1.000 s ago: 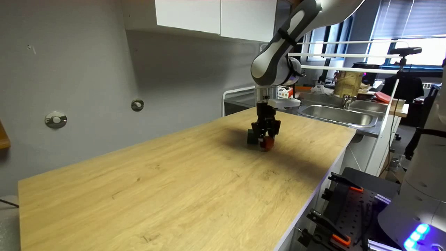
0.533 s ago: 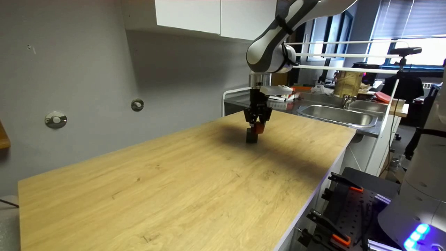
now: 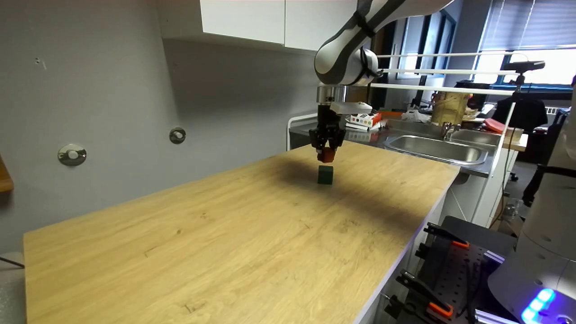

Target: Pick the orange block and put it on the green block

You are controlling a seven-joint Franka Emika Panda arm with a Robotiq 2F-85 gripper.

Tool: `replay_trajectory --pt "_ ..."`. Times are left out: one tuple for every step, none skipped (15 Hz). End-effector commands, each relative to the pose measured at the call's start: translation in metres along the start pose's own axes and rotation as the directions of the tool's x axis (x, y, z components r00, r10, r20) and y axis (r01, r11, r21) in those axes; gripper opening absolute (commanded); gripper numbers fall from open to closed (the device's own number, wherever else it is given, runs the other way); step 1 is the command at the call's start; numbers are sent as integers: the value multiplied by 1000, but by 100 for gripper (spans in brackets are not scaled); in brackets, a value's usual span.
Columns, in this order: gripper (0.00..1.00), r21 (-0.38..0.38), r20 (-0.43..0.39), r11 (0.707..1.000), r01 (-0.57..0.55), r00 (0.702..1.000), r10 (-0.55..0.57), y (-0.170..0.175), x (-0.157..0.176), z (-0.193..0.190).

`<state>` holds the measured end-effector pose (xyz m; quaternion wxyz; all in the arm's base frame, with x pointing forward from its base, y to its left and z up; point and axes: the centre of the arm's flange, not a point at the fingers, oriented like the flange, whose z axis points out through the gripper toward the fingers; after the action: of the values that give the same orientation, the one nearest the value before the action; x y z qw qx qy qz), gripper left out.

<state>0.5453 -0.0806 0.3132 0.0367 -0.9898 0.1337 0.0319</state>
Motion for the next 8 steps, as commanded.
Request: replay_trajectory --pt "19 -20 13 999 -25 1000 25 -1 10 -2" --pt "19 -20 17 999 -28 999 28 1 11 1" --pt "19 -21 22 999 -31 999 31 2 12 3" --pt "19 -21 28 999 -34 999 35 3 12 7" --pt "19 -22 34 999 -38 999 38 5 12 10" --pt "19 -22 38 999 -40 998 41 6 13 13" --pt "19 -22 42 999 -43 998 44 7 14 15" --pt "31 -21 46 999 -45 998 46 7 14 17"
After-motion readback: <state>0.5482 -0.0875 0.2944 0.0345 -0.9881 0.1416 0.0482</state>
